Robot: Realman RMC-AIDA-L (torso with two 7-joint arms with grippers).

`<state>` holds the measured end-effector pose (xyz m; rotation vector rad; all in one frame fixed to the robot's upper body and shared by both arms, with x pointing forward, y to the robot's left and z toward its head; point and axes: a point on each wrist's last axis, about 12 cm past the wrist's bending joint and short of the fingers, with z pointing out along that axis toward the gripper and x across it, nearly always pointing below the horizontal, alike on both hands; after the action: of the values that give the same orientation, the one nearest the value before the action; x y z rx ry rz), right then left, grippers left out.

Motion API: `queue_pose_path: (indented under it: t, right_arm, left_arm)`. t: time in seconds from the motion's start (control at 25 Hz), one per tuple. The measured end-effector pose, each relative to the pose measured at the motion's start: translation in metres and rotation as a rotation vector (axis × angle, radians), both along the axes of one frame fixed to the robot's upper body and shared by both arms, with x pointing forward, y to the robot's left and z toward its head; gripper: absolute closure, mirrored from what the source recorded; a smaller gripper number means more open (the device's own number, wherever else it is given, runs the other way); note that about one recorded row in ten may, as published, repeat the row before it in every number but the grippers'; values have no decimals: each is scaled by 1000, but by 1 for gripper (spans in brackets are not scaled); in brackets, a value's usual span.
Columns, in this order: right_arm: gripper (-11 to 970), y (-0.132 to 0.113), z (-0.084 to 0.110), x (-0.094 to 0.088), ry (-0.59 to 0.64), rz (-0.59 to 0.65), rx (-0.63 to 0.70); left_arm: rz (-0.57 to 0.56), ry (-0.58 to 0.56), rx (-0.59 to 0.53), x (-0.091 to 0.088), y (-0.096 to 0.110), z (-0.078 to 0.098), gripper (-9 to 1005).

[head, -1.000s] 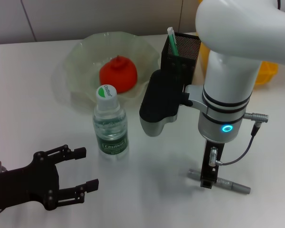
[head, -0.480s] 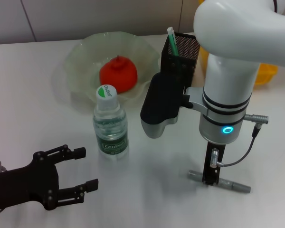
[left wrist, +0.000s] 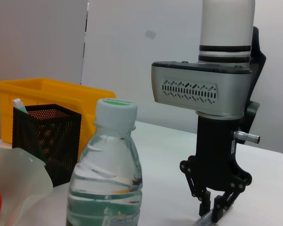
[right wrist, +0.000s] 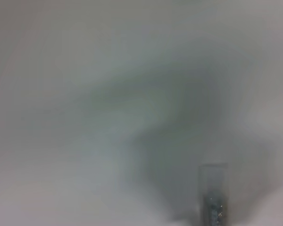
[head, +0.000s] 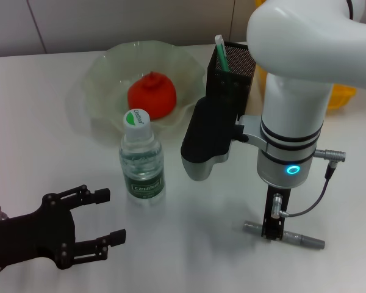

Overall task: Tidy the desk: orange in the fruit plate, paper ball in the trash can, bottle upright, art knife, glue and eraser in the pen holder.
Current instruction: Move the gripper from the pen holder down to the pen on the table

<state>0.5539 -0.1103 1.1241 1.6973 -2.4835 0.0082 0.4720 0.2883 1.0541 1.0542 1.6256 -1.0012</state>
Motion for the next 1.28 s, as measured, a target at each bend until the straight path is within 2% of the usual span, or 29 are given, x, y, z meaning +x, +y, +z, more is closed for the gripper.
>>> queue_pose_path:
  t: [0.64,1.28]
  right_arm:
    - [746,2,0,-2,13,4,10]
    - [798,3,-3,-5,20,10,3]
  left_arm:
    - [3,3,-1,-2,0,-1,190]
    - [4,0,2,-2,1,-1,190]
